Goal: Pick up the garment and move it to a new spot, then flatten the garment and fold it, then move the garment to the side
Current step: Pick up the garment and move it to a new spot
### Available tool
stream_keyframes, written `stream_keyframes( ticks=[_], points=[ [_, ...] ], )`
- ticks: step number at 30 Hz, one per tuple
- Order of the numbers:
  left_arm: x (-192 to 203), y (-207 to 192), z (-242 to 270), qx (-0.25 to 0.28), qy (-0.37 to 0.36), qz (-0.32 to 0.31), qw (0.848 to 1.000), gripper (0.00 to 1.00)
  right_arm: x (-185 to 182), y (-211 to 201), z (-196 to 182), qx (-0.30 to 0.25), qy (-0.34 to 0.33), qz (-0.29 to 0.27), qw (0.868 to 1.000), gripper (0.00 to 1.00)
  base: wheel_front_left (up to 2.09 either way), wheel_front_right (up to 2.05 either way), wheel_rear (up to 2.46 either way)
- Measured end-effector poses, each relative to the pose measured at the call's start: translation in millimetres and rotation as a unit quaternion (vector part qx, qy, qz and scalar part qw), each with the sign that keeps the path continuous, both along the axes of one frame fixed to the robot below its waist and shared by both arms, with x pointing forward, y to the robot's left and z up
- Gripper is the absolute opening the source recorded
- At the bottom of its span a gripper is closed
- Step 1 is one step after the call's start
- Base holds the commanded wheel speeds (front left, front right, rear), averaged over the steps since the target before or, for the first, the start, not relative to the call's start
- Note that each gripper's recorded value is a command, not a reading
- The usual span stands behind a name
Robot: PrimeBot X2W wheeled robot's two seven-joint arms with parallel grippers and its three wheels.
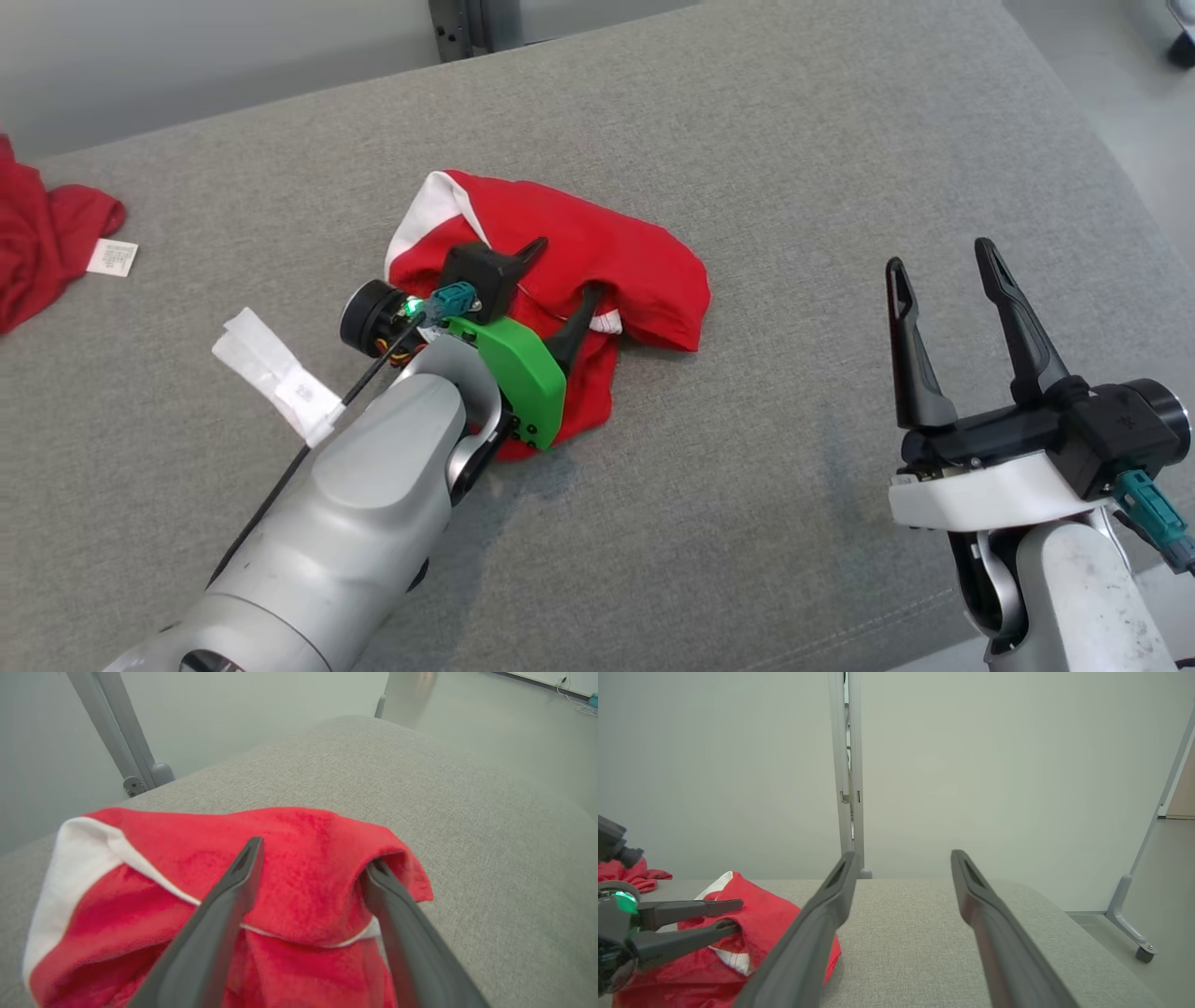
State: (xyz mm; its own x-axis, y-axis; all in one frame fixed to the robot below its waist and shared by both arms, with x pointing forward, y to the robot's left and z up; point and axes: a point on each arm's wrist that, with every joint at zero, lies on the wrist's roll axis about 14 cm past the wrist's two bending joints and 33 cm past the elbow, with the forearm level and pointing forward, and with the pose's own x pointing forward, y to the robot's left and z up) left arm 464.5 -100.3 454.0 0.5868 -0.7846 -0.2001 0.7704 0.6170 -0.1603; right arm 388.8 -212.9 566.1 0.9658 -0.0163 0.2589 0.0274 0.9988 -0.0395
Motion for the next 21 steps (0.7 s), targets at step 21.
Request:
stream_keyframes(
  ticks=[21],
  points=[
    [-18.3, 149.4, 50.1, -0.097, -0.057, 0.262, 0.958, 1.0, -2.6, 48.5, 1.9, 0.009, -0.005, 0.072, 0.997, 1.0, 0.0, 0.0, 0.0]
  ],
)
